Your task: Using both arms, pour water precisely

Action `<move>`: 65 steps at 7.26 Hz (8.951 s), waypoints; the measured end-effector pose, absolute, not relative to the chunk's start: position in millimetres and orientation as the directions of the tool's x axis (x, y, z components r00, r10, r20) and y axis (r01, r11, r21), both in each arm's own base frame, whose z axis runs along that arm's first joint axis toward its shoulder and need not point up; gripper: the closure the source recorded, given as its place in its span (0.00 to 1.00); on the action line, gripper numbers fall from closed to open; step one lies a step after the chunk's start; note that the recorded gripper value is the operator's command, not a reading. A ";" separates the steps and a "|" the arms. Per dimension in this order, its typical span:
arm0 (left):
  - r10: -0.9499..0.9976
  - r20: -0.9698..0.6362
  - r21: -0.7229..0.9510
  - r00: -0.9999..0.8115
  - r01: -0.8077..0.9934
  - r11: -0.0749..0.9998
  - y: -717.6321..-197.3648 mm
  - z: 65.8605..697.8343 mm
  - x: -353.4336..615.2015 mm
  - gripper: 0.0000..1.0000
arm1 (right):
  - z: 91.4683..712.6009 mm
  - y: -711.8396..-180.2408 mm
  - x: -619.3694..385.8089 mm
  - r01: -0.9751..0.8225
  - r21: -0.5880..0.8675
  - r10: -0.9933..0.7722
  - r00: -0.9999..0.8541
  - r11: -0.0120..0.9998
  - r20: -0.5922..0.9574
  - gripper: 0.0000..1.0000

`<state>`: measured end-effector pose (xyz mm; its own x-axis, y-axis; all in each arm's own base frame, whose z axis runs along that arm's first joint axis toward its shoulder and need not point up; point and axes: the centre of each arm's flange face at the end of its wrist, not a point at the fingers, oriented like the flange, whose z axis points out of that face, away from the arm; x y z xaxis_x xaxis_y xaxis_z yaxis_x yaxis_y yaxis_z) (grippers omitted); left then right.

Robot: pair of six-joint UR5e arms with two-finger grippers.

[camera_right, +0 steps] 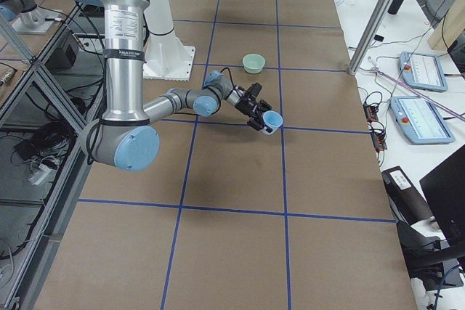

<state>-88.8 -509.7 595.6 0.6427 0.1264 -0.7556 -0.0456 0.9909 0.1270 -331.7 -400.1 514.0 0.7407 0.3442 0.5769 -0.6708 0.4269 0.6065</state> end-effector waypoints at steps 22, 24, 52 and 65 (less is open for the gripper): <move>0.127 -0.759 0.126 0.638 -0.048 0.991 -509.3 596.1 -87.3 0.00 | 654.5 -337.0 -294.5 -0.686 0.650 0.246 0.726 0.327 0.642 0.00; 0.126 -0.759 0.125 0.638 -0.047 0.991 -509.7 596.0 -87.3 0.00 | 659.7 -325.1 -280.4 -0.702 0.629 0.221 0.707 0.334 0.672 0.00; 0.013 -0.774 0.048 0.633 0.037 0.998 -579.7 344.7 150.2 0.00 | 556.8 -546.8 70.0 0.120 0.191 -0.214 0.755 0.974 0.620 0.00; -0.083 -0.756 -0.032 0.650 0.090 0.995 -452.5 188.6 596.0 0.41 | 548.9 -558.9 72.3 0.033 0.108 -0.097 0.739 0.994 0.666 0.00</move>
